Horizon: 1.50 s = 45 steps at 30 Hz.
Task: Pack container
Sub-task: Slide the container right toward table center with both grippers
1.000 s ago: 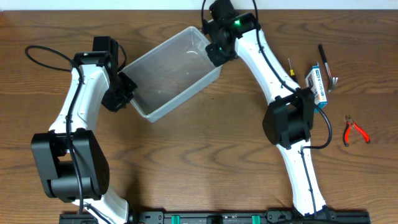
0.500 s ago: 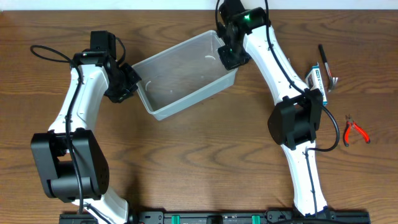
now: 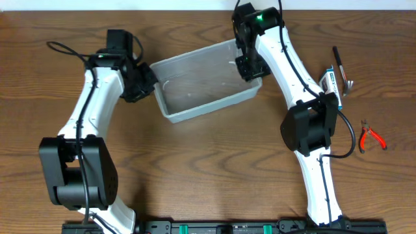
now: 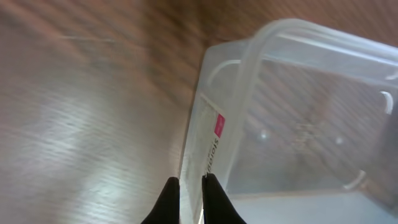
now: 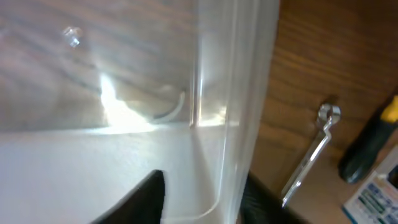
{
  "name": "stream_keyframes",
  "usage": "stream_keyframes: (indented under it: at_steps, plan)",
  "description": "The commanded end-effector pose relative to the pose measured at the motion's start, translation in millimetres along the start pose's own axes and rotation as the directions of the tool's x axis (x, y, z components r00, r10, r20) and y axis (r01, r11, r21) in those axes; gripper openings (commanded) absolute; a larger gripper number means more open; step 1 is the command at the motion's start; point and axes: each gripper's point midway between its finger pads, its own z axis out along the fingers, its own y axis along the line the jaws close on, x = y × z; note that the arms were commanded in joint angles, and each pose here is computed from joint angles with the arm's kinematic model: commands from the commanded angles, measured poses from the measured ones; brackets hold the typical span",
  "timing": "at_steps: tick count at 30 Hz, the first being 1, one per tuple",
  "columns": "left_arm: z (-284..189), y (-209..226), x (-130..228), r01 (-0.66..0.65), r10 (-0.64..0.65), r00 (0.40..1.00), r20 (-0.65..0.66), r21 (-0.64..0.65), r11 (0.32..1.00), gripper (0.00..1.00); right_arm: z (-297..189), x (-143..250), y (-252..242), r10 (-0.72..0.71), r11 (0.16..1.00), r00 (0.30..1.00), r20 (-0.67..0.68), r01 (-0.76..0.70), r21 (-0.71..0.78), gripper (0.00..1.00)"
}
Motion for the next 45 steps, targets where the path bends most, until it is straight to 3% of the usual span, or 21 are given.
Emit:
stream_keyframes:
  at_steps: [1,17,24,27,29,30,39,45]
  plan:
    - [-2.4,-16.3,8.0,-0.047,0.047,0.999,-0.013,0.045,0.998,0.06,-17.2,2.8,3.6,-0.002,1.000,1.000,0.023,0.002,-0.007,0.49]
    - [-2.0,-26.5,1.7,-0.122,0.120,0.992,0.027,0.071,0.990,0.07,-61.2,33.5,-6.3,0.049,0.999,0.999,0.009,-0.049,0.008,0.50]
    - [-3.2,-35.7,-1.0,-0.174,0.170,0.985,0.043,0.114,0.978,0.07,-81.1,30.7,-5.8,0.039,0.999,0.996,0.076,-0.039,-0.007,0.51]
    - [-6.1,-43.0,-4.8,-0.200,0.193,0.979,0.061,0.140,0.970,0.08,-82.5,17.0,1.9,-0.007,0.999,0.991,0.130,0.013,-0.046,0.37]
    - [-9.3,-50.0,-3.8,-0.219,0.212,0.976,0.058,0.174,0.960,0.08,-84.7,6.0,8.8,-0.021,0.996,0.984,0.176,0.035,-0.079,0.04]
    - [-10.9,-53.6,-3.3,-0.231,0.224,0.973,0.058,0.191,0.954,0.08,-85.7,1.6,10.4,-0.019,0.996,0.981,0.194,0.036,-0.087,0.01]
    - [-16.6,-60.4,-8.2,-0.283,0.270,0.959,0.090,0.208,0.936,0.15,-89.2,-15.6,19.8,-0.134,0.981,0.952,0.275,0.167,-0.103,0.01]
    - [-46.9,-85.6,-7.3,-0.320,0.293,0.947,0.133,0.312,0.895,0.11,-82.1,-14.1,26.4,-0.156,0.972,0.952,0.264,0.195,-0.131,0.02]
